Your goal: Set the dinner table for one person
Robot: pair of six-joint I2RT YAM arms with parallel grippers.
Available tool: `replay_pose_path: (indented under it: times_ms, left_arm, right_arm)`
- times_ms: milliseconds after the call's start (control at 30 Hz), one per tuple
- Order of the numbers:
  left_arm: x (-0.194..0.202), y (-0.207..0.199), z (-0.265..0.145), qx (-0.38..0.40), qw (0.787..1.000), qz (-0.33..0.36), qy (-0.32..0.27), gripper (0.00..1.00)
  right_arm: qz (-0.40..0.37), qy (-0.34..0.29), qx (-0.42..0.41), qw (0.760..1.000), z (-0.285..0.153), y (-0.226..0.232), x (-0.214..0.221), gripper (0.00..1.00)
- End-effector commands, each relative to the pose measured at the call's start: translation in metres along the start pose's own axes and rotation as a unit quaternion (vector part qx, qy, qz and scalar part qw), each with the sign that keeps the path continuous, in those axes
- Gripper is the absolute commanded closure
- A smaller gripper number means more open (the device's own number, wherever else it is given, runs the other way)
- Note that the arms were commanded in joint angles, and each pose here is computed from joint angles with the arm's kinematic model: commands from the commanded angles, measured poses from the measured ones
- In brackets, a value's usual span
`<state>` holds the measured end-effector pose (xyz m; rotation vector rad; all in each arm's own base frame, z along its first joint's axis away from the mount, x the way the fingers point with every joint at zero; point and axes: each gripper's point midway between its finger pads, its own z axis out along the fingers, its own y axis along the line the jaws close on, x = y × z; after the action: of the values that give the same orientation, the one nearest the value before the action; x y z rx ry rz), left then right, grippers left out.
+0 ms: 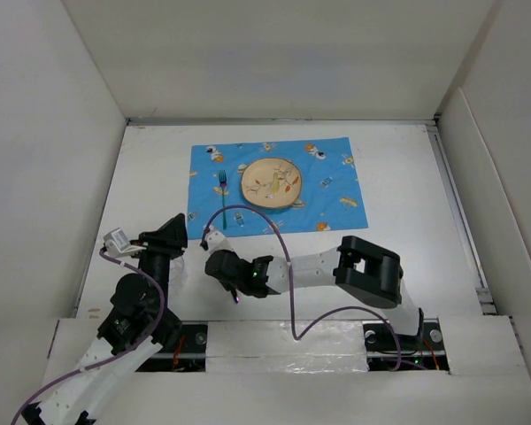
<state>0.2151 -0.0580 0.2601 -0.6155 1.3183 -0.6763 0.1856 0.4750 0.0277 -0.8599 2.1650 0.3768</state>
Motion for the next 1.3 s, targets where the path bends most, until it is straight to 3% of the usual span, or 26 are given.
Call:
replay_pose_path:
  times_ms: [0, 100, 233, 433, 700, 1000, 1267]
  left_arm:
    - [-0.005, 0.0, 0.0, -0.004, 1.0, -0.012, -0.012, 0.65]
    - [-0.002, 0.001, 0.001, -0.003, 1.0, -0.007, -0.01, 0.64]
    - [-0.002, 0.0, 0.001, -0.004, 1.0, -0.007, -0.009, 0.64]
    - [0.0, 0.002, 0.003, -0.008, 1.0, -0.002, -0.007, 0.64]
    - [-0.002, 0.002, 0.001, -0.007, 1.0, -0.006, -0.009, 0.64]
    - [-0.002, 0.001, 0.001, -0.005, 1.0, -0.007, -0.01, 0.64]
    - [-0.001, 0.001, 0.002, -0.006, 1.0, -0.005, -0.006, 0.64]
  right_arm:
    - [-0.018, 0.049, 0.094, 0.994, -0.004, -0.038, 0.048, 0.68]
    - [-0.001, 0.064, 0.141, 0.988, -0.011, -0.06, 0.071, 0.77]
    - [0.028, 0.072, 0.153, 0.985, -0.018, -0.067, 0.084, 0.8]
    - [0.045, 0.07, 0.149, 0.985, -0.021, -0.065, 0.083, 0.66]
    - [0.017, 0.085, 0.163, 0.983, -0.024, -0.065, 0.091, 0.63]
    - [0.009, 0.094, 0.136, 0.986, -0.019, -0.051, 0.099, 0.71]
    - [0.02, 0.098, 0.101, 0.99, -0.015, -0.044, 0.106, 0.85]
